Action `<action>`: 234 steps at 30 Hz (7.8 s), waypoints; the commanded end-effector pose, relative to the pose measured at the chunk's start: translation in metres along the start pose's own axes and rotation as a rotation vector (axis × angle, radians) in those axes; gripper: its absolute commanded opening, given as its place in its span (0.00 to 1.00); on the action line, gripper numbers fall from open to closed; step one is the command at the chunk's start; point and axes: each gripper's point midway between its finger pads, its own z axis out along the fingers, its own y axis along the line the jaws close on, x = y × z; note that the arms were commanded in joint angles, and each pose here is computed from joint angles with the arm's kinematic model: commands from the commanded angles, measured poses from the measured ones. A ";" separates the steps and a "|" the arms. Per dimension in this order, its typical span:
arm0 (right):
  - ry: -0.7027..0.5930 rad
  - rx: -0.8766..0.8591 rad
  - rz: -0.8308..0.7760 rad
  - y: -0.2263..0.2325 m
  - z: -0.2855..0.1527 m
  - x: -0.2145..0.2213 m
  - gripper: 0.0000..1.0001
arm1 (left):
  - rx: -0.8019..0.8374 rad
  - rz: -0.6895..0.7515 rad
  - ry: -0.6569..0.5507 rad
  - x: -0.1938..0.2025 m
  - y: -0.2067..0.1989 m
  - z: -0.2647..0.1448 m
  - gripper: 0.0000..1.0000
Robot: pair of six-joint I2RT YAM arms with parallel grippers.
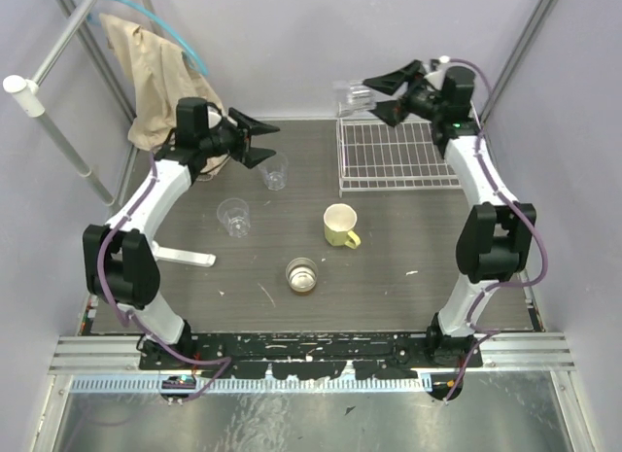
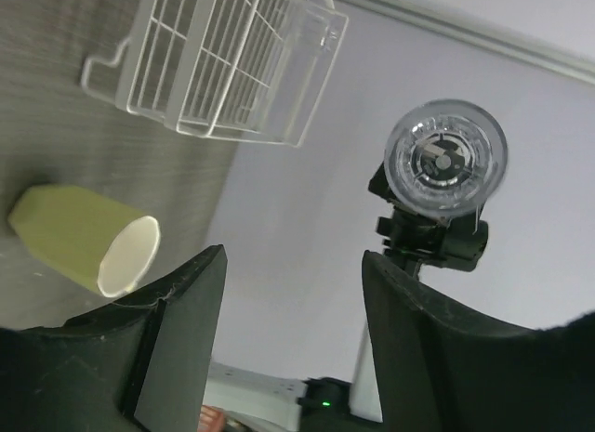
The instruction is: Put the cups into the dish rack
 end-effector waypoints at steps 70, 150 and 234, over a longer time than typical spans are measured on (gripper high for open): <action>-0.415 1.370 -0.585 -0.223 -0.208 -0.237 0.27 | -0.467 0.369 -0.043 -0.053 0.093 -0.013 0.77; -0.625 1.336 -0.634 -0.112 -0.247 -0.186 0.93 | -0.765 0.466 -0.118 -0.116 0.126 0.029 0.67; 0.142 -0.154 -0.025 0.085 -0.007 0.077 1.00 | 0.386 0.118 0.317 0.062 -0.104 0.012 0.00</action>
